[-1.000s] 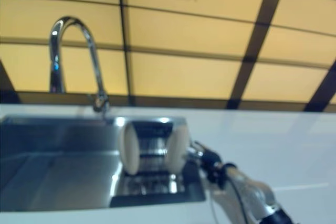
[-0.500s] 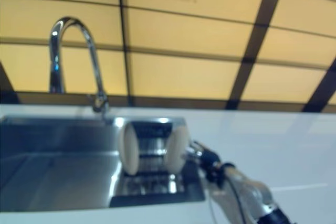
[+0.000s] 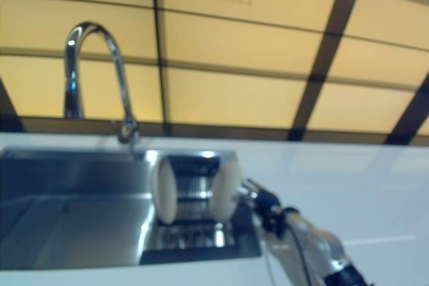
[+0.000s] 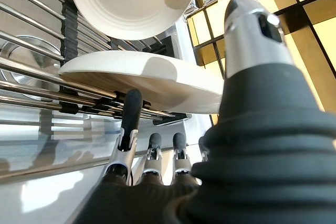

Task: Take plates into dishwasher

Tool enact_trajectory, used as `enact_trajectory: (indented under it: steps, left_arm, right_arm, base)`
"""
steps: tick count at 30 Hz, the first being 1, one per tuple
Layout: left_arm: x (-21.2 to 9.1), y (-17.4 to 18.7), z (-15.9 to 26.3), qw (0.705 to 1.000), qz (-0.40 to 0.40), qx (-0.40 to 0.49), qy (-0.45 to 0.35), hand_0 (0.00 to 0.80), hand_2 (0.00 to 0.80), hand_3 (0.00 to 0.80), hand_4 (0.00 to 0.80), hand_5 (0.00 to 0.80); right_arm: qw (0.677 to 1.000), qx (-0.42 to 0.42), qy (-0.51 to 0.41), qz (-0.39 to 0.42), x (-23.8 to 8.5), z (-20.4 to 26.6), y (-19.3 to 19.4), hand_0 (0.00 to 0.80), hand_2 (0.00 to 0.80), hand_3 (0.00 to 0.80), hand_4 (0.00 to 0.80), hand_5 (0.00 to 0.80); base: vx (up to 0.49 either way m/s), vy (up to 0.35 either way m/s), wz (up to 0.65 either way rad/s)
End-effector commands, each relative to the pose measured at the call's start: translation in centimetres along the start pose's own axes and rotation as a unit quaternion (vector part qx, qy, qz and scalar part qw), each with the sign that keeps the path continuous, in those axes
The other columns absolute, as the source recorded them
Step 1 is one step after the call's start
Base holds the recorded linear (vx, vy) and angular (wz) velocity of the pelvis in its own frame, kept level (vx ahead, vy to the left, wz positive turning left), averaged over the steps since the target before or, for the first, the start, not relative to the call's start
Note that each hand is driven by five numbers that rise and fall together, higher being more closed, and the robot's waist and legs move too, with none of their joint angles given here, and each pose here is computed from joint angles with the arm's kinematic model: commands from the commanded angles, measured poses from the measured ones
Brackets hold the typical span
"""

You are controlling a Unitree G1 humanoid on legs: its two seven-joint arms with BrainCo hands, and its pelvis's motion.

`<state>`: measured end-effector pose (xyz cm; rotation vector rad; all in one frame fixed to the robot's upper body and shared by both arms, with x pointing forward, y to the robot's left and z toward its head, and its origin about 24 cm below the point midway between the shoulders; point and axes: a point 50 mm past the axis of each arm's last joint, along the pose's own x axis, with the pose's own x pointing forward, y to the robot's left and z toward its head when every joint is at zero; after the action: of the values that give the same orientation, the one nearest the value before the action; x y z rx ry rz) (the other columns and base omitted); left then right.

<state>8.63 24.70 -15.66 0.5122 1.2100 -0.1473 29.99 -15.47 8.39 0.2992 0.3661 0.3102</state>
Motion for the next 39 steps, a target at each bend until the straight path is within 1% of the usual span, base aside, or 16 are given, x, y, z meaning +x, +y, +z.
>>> enact_trajectory:
  steps: [1,19,39]
  left_arm:
    - [0.6,0.9,3.7,0.999,0.006,0.016,-0.047,0.0,0.0,0.0,0.0,0.0]
    - [0.6,0.6,3.9,0.999,0.002,0.023,-0.048,0.0,0.0,0.0,0.0,0.0]
    - [0.6,0.3,4.1,0.998,-0.002,0.028,-0.05,0.0,0.0,0.0,0.0,0.0]
  right_arm:
    - [1.0,-0.002,0.012,0.011,0.9,-0.6,0.6,0.0,0.0,0.0,0.0,0.0]
    - [0.999,-0.008,0.028,0.029,1.2,-2.2,0.2,0.0,0.0,0.0,0.0,0.0]
    - [0.999,-0.004,0.035,0.032,1.3,-4.0,-0.4,0.0,0.0,0.0,0.0,0.0]
  base:
    - [0.0,0.0,0.0]
    - [0.0,0.0,0.0]
    - [0.0,0.0,0.0]
